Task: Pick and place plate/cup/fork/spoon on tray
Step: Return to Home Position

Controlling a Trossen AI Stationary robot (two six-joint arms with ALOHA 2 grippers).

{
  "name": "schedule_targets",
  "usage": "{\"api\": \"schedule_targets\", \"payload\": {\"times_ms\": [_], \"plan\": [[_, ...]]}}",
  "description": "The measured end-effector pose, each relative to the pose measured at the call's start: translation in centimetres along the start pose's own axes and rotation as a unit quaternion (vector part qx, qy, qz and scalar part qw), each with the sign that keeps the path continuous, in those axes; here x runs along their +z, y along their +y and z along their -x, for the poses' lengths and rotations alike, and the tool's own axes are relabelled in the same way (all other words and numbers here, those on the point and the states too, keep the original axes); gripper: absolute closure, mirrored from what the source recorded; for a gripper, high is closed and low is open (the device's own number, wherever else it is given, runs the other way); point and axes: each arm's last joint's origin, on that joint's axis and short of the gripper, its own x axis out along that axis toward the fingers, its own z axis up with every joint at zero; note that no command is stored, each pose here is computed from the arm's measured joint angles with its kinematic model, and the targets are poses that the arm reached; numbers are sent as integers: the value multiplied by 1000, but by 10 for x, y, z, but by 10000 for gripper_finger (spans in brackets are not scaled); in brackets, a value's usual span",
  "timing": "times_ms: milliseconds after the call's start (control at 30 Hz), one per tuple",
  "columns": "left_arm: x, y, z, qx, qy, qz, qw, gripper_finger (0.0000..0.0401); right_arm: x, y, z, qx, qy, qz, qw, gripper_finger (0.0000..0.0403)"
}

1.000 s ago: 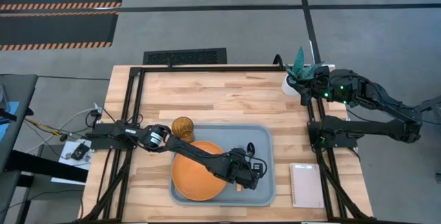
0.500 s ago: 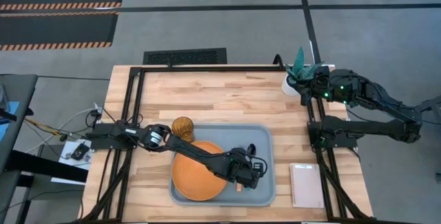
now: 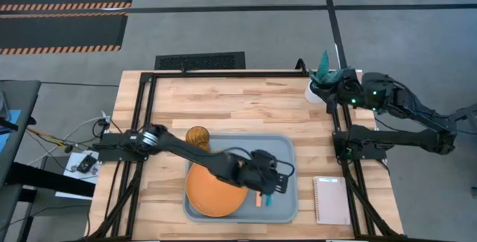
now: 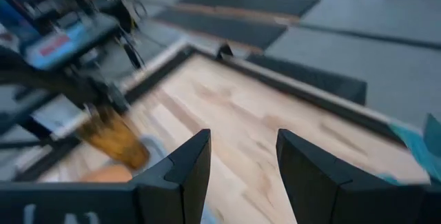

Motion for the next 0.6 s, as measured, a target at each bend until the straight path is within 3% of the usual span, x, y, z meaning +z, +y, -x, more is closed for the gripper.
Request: {"api": "schedule_targets", "payload": {"times_ms": [200, 333, 467, 533, 600], "plan": [[47, -25, 95, -77, -16, -136, 988, 357, 4, 1, 0, 4, -20, 1, 1000, 214], [81, -24, 160, -81, -94, -199, 972, 357, 2, 0, 1, -5, -17, 20, 1000, 214], [111, -14, 241, -92, -174, -277, 940, 357, 12, 9, 12, 97, -62, 45, 992, 214], [127, 3, 283, -84, -199, -282, 935, 357, 19, 13, 21, 157, -104, 49, 981, 214], [140, 24, 321, -77, -234, -284, 927, 357, 25, 14, 32, 179, -150, 44, 971, 214]]}}
